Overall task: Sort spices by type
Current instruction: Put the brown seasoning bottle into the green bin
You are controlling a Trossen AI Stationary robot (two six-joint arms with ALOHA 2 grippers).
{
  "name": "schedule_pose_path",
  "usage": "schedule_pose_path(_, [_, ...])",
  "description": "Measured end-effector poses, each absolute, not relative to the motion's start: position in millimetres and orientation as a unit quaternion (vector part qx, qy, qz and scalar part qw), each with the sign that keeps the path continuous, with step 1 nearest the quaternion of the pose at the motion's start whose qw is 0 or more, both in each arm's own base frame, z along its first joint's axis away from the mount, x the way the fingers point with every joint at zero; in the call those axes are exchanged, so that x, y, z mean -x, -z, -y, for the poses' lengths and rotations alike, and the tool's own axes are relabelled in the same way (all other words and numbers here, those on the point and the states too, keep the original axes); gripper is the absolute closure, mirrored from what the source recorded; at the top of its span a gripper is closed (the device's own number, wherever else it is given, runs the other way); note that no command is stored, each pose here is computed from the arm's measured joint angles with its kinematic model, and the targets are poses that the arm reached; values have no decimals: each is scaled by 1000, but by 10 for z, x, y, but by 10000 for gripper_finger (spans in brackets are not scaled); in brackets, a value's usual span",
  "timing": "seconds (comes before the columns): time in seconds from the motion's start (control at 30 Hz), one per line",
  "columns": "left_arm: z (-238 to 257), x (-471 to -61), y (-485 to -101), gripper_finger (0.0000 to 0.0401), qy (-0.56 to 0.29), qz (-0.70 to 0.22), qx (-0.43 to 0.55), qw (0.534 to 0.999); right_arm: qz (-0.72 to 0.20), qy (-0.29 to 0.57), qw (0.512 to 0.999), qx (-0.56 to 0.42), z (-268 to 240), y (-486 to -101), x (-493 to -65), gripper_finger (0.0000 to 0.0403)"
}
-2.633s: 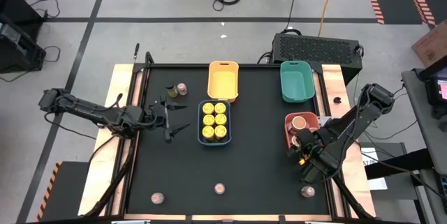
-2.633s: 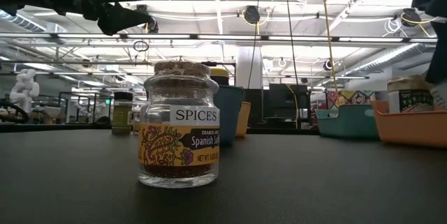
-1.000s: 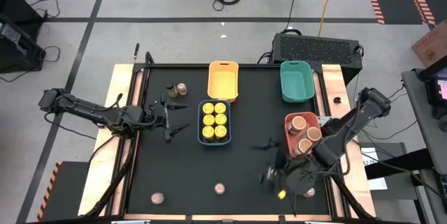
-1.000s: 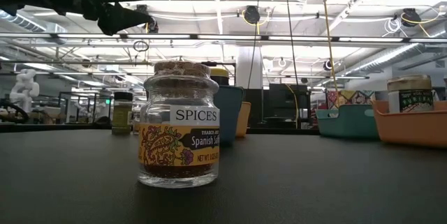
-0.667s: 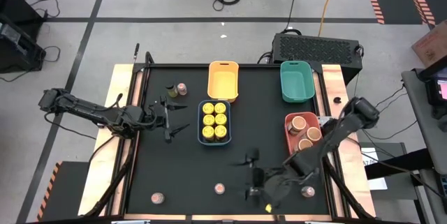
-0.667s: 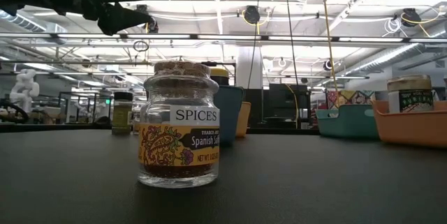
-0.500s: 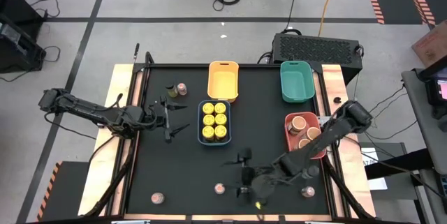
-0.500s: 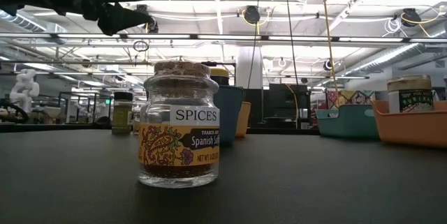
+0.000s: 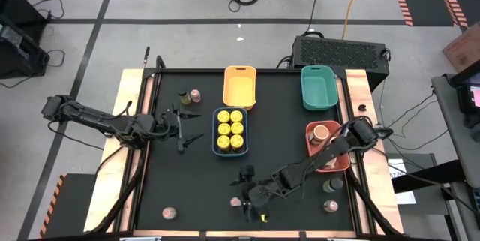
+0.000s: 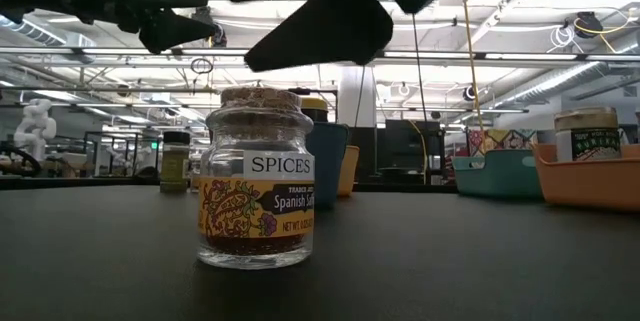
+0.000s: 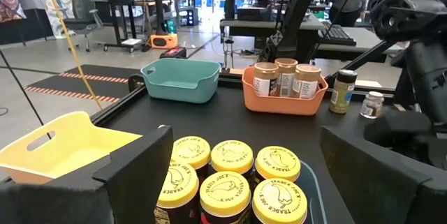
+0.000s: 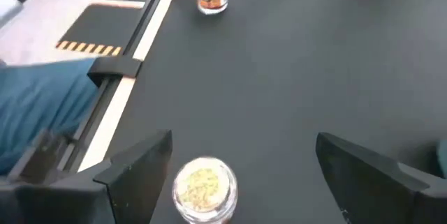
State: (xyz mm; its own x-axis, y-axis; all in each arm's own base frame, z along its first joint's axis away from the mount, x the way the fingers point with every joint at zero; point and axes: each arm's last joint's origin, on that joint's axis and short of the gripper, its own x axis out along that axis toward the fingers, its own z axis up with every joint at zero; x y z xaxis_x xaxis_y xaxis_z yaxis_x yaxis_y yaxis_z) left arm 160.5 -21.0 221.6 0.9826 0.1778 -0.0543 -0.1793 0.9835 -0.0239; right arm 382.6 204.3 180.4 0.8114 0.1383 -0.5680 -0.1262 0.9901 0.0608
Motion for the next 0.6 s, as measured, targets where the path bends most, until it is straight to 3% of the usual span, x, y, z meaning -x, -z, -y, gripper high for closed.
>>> schedule_pose_path(0.6, [296,-1641,-1930,38,39,-161,25,986,-302,-86,949,12,-2060,-1748,-3836,55])
